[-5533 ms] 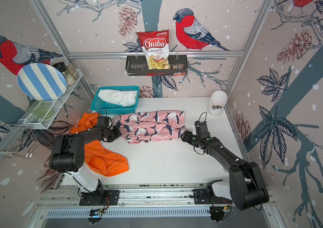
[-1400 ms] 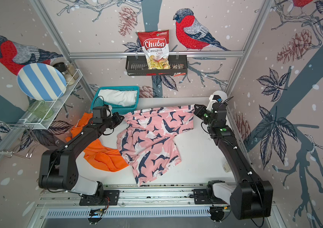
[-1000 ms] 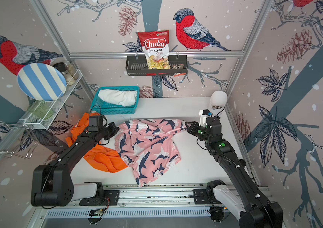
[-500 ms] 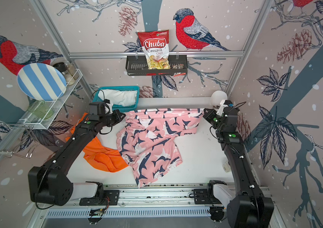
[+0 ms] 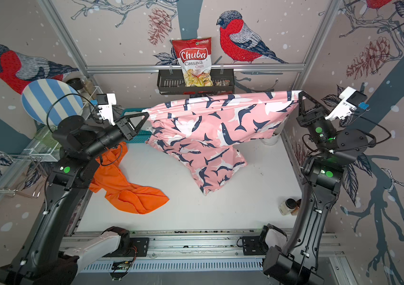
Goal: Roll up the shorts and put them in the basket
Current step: Flatten out the shorts at the center of the board.
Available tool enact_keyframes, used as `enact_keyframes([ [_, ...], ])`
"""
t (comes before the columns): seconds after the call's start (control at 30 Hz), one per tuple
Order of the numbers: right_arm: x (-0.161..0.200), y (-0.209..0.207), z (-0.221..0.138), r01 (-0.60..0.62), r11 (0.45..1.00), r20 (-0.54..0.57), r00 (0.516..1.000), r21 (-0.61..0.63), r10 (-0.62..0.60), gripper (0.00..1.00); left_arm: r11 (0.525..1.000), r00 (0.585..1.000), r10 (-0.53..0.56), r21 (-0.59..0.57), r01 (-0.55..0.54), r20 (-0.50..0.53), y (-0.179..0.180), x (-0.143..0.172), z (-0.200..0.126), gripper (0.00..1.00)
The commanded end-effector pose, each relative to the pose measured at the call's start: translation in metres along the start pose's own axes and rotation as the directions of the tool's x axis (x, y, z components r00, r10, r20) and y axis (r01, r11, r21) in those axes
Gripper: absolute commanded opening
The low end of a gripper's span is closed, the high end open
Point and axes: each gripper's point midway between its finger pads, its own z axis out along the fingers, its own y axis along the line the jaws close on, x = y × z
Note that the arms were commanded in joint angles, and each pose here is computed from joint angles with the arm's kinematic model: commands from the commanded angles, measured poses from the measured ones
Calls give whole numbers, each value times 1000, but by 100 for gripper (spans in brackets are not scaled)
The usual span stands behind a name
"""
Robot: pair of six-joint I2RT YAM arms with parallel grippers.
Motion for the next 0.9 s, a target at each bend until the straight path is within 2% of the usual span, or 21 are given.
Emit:
enact_keyframes([
  [0.0, -74, 39, -49, 80, 981, 341, 930, 176, -137, 0, 994, 972, 91, -75, -77, 216, -29, -34, -62, 0],
  [0.27, -118, 121, -57, 160, 985, 423, 890, 57, -169, 0, 982, 944, 152, 60, -177, 291, -94, -61, -96, 0],
  [0.4, -124, 124, -49, 162, 986, 413, 896, 34, -162, 0, 984, 947, 147, 54, -169, 286, -91, -70, -84, 0],
  [0.5, -114, 91, -33, 107, 994, 366, 924, 36, -113, 0, 993, 956, 119, -28, -116, 270, -56, -70, -60, 0],
  [0.6, -91, 34, -12, 33, 997, 312, 949, 64, -52, 0, 987, 974, 70, -153, -37, 216, 4, -52, -22, 0],
  [0.7, -45, -35, 24, -16, 990, 209, 978, 139, -14, 0, 966, 992, 7, -257, 25, 125, 73, -15, 21, 0],
  [0.87, 72, -152, 87, -103, 963, 8, 995, 249, 104, 0, 895, 995, -103, -438, 87, -12, 198, 70, 81, 0],
])
